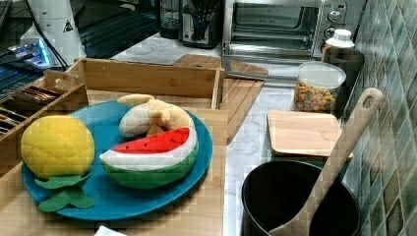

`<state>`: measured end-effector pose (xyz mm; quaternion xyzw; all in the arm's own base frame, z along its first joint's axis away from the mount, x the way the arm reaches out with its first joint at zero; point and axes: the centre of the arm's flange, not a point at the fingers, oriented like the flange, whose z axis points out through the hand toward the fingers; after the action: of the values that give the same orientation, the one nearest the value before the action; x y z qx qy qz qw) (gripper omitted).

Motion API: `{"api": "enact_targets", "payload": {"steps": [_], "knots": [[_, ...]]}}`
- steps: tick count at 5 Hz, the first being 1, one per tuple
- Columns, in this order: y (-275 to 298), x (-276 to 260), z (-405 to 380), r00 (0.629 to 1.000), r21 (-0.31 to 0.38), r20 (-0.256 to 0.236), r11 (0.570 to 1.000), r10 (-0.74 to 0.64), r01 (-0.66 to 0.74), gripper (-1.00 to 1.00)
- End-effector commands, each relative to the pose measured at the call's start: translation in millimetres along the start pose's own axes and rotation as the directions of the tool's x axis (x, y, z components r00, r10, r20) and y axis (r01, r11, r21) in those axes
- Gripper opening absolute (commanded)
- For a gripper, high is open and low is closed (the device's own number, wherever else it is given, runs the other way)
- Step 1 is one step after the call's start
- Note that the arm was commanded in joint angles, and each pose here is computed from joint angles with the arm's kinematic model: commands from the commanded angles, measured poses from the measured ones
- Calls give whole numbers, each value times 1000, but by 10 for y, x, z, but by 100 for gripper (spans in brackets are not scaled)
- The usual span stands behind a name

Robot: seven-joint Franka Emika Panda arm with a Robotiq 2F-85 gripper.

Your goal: Close the drawer.

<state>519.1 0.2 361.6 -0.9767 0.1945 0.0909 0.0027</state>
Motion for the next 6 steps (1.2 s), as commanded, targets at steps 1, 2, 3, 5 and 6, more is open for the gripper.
{"api": "enact_targets", "payload": {"steps": [1, 2, 3, 5, 6], "knots": [[-644, -750, -71, 895, 6, -178, 909, -409, 417, -100], [-648, -829, 135, 859, -65, -152, 872, -489, 485, -100], [-443, -860, 426, 842, -114, -148, 855, -519, 507, -100], [-194, -786, 756, 835, -141, -102, 839, -541, 526, -100], [-56, -834, 837, 831, -145, -77, 831, -550, 537, -100]]}}
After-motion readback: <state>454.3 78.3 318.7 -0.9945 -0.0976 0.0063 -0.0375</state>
